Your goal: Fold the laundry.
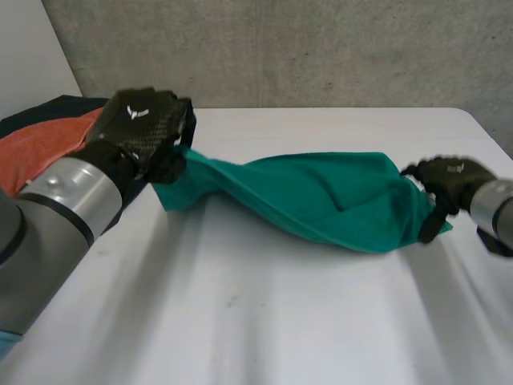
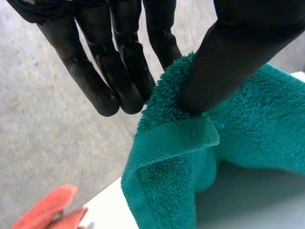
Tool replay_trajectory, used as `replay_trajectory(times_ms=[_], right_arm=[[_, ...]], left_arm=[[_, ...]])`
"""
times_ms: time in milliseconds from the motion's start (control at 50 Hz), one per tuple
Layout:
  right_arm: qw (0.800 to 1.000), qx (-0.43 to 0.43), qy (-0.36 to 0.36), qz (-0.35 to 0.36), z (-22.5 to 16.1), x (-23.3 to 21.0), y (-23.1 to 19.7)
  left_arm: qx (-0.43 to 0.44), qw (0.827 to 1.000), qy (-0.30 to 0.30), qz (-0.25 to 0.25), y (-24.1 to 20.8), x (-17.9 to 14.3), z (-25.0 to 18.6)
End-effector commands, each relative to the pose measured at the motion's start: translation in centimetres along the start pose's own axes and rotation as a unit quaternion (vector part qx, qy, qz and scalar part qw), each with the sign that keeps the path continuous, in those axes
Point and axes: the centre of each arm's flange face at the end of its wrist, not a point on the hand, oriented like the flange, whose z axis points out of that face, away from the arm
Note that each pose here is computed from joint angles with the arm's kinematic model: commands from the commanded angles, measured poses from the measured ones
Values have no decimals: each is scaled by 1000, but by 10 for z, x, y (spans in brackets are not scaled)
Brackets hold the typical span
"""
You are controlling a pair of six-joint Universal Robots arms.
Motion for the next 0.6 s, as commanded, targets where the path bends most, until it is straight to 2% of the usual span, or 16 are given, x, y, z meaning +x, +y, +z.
replay_trajectory(times_ms=[20,200,280,440,600], right_arm=[[992,-30,-39,112,-10,-28,38],[986,31,-66,148,9,-66,58],[988,36,-45,145,18,-71,65],[985,80,69,138,52,-36,61],[984,81,80,137,55,-12,51]], left_arm=[[33,999,5,-21,-36,5,-5],[69,997,15,-33,-71,13,-13],[73,997,10,-36,-76,13,-14],[69,996,-6,-59,-76,6,-20],[66,994,-36,-74,-72,-13,-24]])
